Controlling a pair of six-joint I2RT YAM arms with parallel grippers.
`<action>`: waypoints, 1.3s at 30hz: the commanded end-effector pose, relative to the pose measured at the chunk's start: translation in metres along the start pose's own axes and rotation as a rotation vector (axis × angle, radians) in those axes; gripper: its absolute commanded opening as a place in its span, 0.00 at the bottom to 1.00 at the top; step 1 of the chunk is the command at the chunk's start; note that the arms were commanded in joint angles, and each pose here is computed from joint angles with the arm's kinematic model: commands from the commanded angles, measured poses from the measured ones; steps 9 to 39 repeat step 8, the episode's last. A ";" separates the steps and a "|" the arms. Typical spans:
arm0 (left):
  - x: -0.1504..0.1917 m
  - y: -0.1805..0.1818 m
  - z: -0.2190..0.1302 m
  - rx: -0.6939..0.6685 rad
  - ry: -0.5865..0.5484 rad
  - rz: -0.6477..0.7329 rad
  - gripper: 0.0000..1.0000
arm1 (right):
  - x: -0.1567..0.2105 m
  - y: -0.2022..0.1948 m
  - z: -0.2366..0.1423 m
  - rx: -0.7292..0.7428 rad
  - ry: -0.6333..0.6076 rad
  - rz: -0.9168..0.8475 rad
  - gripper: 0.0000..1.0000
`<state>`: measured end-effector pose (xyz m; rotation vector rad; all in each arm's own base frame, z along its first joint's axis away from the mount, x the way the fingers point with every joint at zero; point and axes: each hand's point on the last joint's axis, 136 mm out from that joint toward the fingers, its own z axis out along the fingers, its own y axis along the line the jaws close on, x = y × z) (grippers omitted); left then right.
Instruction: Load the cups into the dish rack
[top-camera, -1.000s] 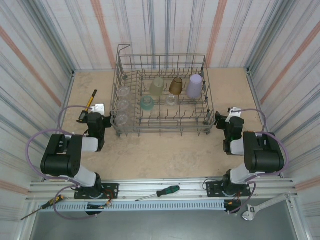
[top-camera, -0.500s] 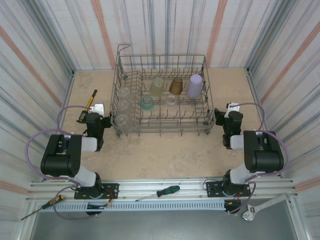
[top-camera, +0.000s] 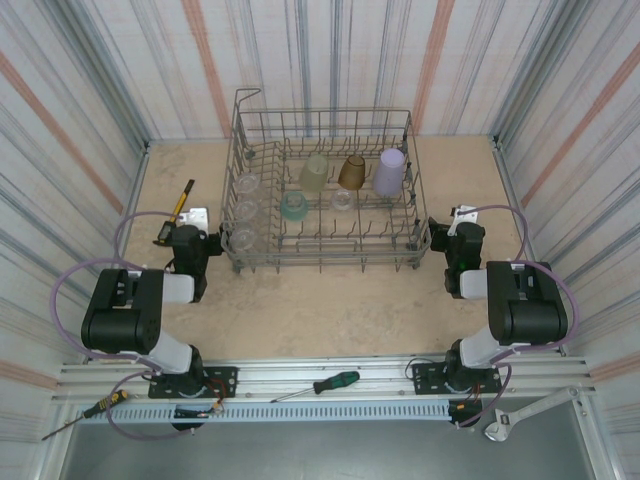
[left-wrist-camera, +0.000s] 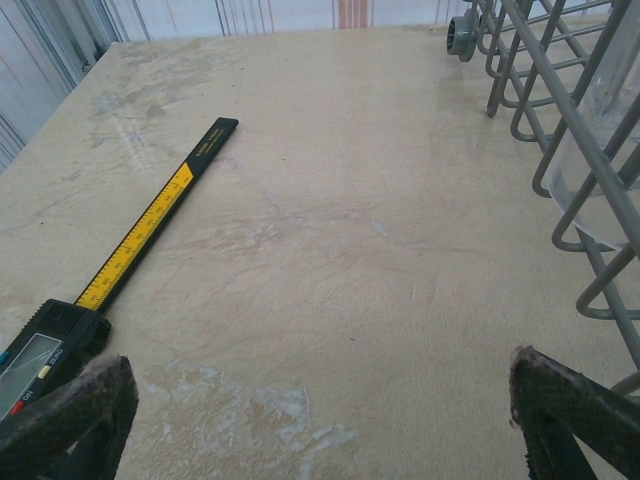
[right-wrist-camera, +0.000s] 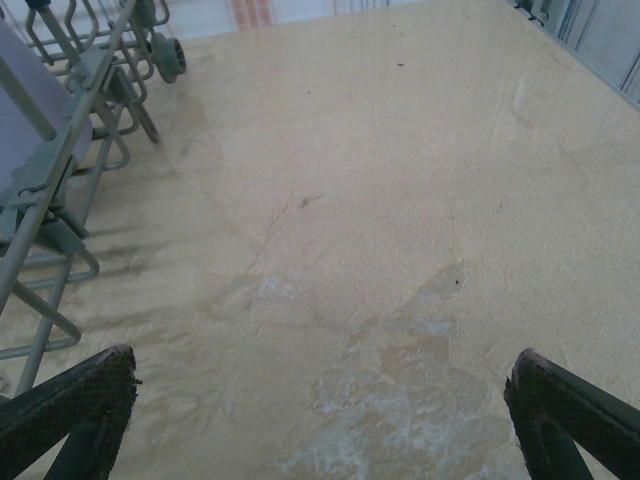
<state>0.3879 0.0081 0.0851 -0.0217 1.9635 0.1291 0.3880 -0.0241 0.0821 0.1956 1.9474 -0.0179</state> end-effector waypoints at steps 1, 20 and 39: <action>-0.009 -0.001 0.001 0.008 -0.017 -0.005 0.99 | -0.002 0.001 0.004 0.009 0.005 -0.022 0.99; -0.009 0.000 0.001 0.007 -0.017 -0.006 0.99 | -0.002 0.001 0.004 0.008 0.002 -0.022 0.99; -0.009 0.000 0.001 0.007 -0.017 -0.006 0.99 | -0.002 0.001 0.004 0.008 0.002 -0.022 0.99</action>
